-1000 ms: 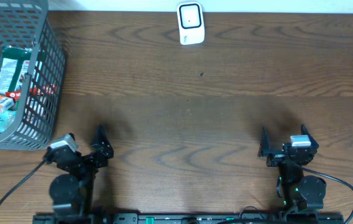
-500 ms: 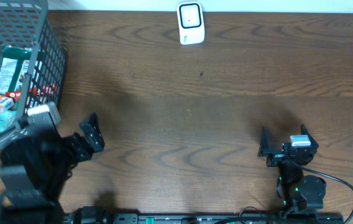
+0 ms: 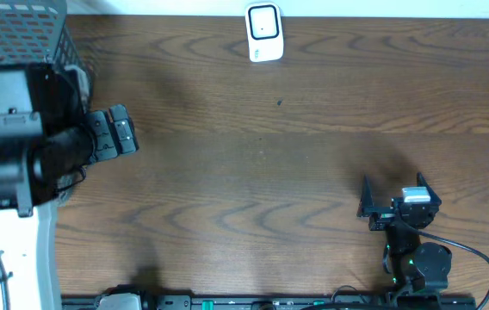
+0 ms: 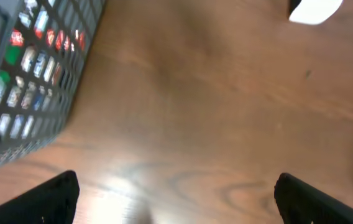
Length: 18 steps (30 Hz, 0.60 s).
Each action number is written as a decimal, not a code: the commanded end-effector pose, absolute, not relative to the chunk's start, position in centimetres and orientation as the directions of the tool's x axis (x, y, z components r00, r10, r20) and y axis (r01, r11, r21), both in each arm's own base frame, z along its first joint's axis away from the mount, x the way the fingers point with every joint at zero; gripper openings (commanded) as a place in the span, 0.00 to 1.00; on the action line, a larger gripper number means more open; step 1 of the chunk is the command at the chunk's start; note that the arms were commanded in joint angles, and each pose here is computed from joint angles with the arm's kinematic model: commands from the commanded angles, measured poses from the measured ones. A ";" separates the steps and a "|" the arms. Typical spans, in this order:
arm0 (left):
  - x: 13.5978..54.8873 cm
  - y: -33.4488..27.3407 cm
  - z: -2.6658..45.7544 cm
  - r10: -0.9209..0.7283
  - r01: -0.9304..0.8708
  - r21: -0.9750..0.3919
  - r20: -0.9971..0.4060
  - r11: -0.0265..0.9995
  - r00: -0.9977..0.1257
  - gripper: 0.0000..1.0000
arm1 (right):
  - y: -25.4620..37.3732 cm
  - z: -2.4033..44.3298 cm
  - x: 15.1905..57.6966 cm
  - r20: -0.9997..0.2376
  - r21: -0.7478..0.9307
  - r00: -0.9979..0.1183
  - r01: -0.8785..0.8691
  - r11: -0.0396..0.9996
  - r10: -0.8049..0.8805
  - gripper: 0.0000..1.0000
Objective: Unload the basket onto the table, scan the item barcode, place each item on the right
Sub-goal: 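Move the left gripper over the grey basket and lower into it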
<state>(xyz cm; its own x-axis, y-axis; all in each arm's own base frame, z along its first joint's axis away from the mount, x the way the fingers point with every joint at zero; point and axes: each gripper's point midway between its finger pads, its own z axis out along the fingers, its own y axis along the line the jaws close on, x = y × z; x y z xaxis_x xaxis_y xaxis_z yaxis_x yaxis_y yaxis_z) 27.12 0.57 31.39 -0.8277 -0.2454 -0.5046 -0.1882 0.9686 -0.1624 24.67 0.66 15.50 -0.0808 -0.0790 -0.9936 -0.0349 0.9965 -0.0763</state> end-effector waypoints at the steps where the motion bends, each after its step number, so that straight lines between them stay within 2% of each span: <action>1: 27.0 0.8 30.8 -0.228 -0.187 -0.134 -0.468 0.973 -0.854 0.98 | 0.2 15.4 24.7 -0.993 -0.083 -0.086 -0.015 0.996 -0.084 0.99; 4: 26.8 0.1 29.9 -0.229 -0.177 -0.160 -0.417 0.971 -0.880 1.00 | 0.2 15.4 24.7 -0.993 -0.083 -0.086 -0.015 0.996 -0.084 0.99; 5: 26.8 0.1 29.7 -0.229 -0.179 -0.158 -0.409 0.971 -0.883 0.91 | 0.2 15.4 24.7 -0.993 -0.083 -0.086 -0.015 0.996 -0.084 0.99; 6: 26.8 0.1 29.6 -0.229 -0.180 -0.157 -0.404 0.971 -0.886 0.71 | 0.2 15.4 24.7 -0.993 -0.083 -0.086 -0.015 0.996 -0.084 0.99; 7: 26.8 0.1 29.6 -0.229 -0.180 -0.157 -0.403 0.971 -0.886 0.38 | 0.2 15.4 24.7 -0.993 -0.083 -0.086 -0.015 0.996 -0.084 0.99; 8: 26.8 0.1 29.6 -0.229 -0.180 -0.157 -0.403 0.971 -0.886 0.10 | 0.2 15.4 24.7 -0.993 -0.083 -0.086 -0.015 0.996 -0.084 0.99; 9: 26.8 0.1 29.6 -0.229 -0.180 -0.157 -0.403 0.971 -0.886 0.07 | 0.2 15.4 24.7 -0.993 -0.083 -0.086 -0.015 0.996 -0.084 0.99; 18: 27.3 0.2 29.8 -0.229 -0.179 -0.156 -0.423 0.971 -0.877 0.07 | 0.2 15.4 24.7 -0.993 -0.083 -0.086 -0.015 0.996 -0.084 0.99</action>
